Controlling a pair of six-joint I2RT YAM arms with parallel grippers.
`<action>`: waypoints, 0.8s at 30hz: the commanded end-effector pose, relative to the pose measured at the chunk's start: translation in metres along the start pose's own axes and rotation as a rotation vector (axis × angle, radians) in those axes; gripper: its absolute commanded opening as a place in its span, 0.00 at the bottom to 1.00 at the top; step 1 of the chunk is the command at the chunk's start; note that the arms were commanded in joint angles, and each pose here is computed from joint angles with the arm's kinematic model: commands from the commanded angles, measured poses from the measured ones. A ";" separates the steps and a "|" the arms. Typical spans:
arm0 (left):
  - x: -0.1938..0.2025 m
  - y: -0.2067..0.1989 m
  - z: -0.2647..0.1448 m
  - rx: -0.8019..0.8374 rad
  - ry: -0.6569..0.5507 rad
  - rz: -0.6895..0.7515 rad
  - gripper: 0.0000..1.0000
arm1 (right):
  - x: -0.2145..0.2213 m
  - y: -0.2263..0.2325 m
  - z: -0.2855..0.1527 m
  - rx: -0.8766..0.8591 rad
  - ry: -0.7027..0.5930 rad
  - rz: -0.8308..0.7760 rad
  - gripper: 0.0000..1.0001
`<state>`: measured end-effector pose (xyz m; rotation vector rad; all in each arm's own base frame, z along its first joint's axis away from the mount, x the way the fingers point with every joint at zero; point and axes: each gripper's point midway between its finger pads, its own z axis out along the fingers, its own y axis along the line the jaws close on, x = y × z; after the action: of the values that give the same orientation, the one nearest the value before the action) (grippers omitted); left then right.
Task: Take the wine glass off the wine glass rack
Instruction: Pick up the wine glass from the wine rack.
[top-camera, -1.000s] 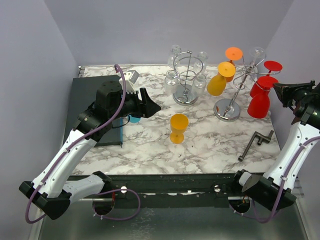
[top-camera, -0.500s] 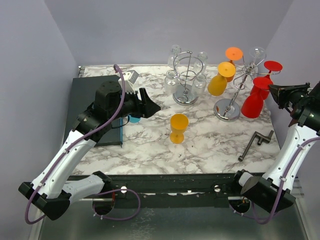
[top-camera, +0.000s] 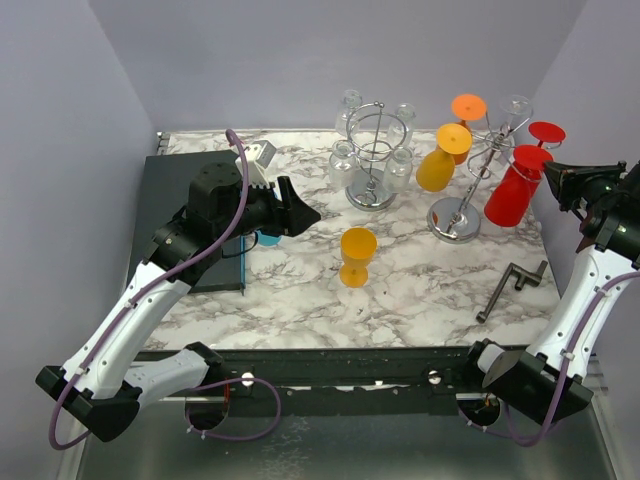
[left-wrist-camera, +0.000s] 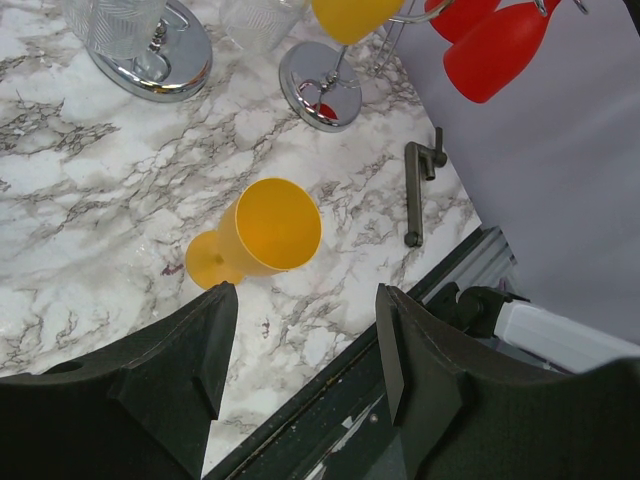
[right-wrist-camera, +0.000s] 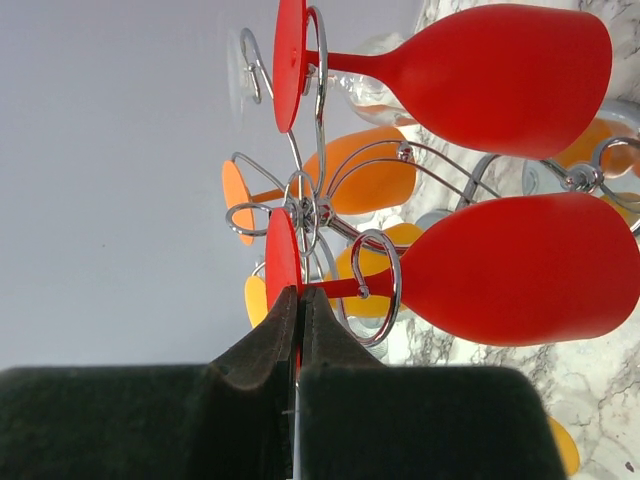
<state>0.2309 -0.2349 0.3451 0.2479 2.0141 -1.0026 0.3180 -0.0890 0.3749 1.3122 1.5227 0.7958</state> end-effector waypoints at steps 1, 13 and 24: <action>-0.005 -0.003 -0.007 -0.002 -0.023 0.025 0.64 | -0.016 0.001 0.000 0.001 -0.095 0.000 0.01; -0.005 -0.001 -0.004 -0.007 -0.018 0.029 0.64 | -0.020 -0.002 0.005 -0.008 -0.116 -0.003 0.01; -0.005 -0.001 -0.004 -0.007 -0.017 0.025 0.64 | -0.019 -0.005 0.006 -0.013 -0.112 -0.002 0.01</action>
<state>0.2311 -0.2345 0.3447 0.2548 2.0125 -0.9969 0.3199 -0.1005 0.3667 1.3481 1.4786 0.7481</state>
